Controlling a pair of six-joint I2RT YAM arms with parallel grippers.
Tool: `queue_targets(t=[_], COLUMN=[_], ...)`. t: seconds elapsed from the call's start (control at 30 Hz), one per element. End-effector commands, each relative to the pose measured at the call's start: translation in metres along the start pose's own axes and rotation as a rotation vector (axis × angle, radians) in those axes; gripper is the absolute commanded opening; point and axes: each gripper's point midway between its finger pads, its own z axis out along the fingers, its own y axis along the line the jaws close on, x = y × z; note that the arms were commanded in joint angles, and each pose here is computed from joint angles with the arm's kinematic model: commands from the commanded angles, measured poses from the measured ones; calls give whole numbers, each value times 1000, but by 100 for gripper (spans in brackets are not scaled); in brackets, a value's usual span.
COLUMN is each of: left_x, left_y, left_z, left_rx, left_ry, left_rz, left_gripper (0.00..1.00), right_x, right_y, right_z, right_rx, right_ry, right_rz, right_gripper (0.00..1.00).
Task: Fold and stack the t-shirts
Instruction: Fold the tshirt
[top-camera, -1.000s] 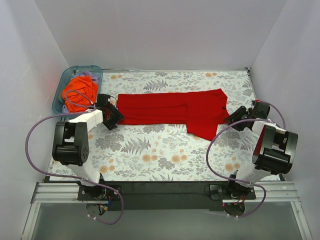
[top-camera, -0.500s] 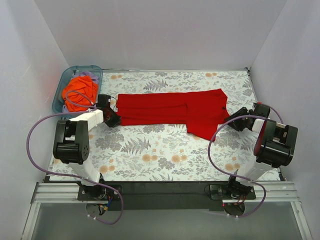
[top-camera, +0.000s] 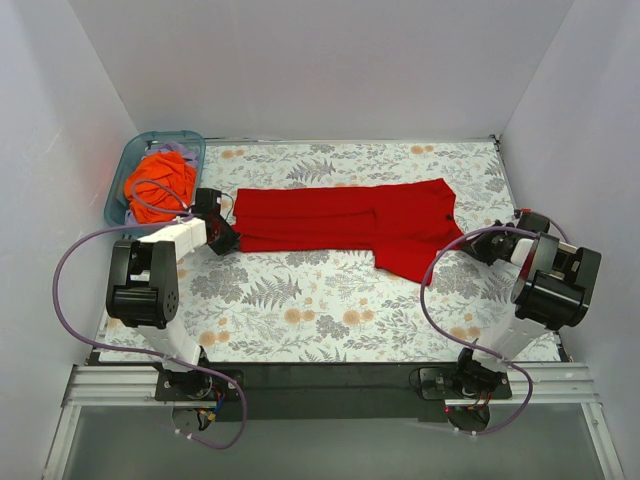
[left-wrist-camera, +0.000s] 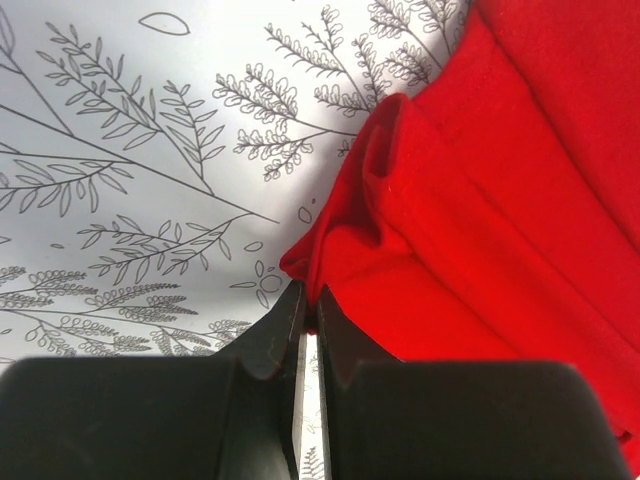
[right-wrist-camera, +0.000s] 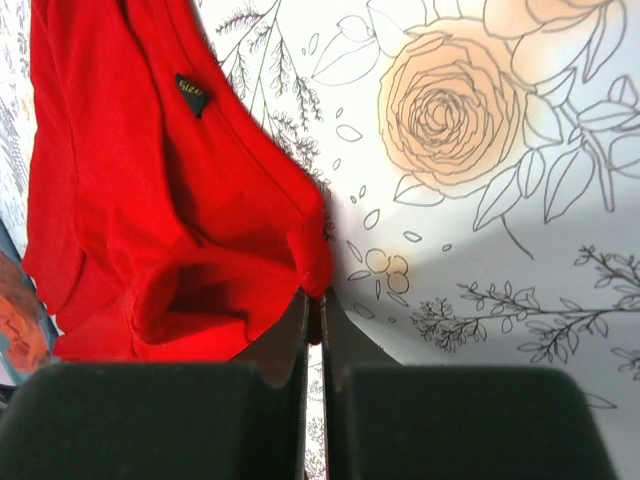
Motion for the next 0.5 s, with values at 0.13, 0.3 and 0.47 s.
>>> queue_targets(t=[0.13,0.3,0.47], left_x=[4,27,58], left_y=[41,69,97], left_z=[-12,-35,-59], left_rx=[-174,-234,-234], left_ry=[31,69,87], left_rz=[51,60,41], left_gripper=[0,0,0], right_x=[-12,21,48], right_y=[0,-16,-28], right_z=[-6,-30,-50], right_rx=[16,116,180], right_ry=[20,92,123], right_rz=[-70,-59,-78], right_gripper=[1,1,1])
